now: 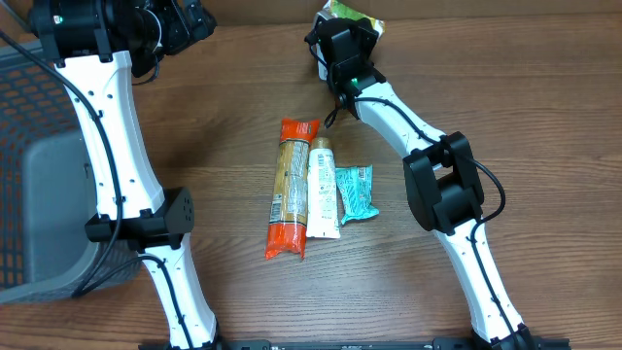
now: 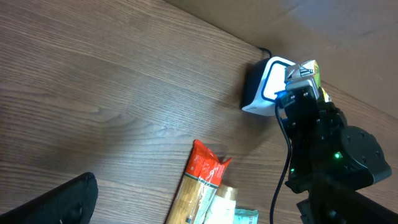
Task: Scan the item barcode
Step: 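Hold the carton's barcode in front of the scanner window, then carry the carton to the right side and set it down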
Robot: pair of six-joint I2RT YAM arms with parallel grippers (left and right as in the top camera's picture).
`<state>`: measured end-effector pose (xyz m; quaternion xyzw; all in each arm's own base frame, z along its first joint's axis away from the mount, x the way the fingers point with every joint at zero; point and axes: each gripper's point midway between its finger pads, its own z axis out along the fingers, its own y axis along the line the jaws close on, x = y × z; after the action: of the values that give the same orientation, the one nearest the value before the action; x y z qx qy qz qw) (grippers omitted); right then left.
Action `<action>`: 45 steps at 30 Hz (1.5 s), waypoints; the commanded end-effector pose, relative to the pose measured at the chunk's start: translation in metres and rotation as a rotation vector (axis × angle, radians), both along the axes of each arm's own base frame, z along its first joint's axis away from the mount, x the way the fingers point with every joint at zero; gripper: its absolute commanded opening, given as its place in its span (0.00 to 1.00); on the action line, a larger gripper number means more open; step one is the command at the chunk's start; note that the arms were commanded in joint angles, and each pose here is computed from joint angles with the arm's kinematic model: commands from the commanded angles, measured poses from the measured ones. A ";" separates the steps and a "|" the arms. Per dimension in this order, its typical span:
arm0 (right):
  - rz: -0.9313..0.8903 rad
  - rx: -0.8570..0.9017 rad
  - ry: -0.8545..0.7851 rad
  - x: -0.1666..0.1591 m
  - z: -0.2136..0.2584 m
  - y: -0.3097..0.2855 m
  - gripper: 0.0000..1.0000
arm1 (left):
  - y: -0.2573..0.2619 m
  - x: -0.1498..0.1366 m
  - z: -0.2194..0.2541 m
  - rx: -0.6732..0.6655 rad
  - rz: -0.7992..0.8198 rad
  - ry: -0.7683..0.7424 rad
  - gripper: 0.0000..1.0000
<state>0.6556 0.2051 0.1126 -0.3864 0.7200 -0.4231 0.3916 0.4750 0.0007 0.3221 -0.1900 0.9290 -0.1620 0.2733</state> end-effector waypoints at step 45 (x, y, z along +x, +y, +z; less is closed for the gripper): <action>-1.735 1.577 -0.025 -0.223 -0.072 -0.261 0.34 | -0.004 -0.001 0.002 -0.011 0.002 -0.001 1.00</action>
<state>0.4275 -0.0440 0.0300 0.5744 0.8145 0.0322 0.0743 0.4746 0.0006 0.3216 -0.1915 0.9291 -0.1622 0.2716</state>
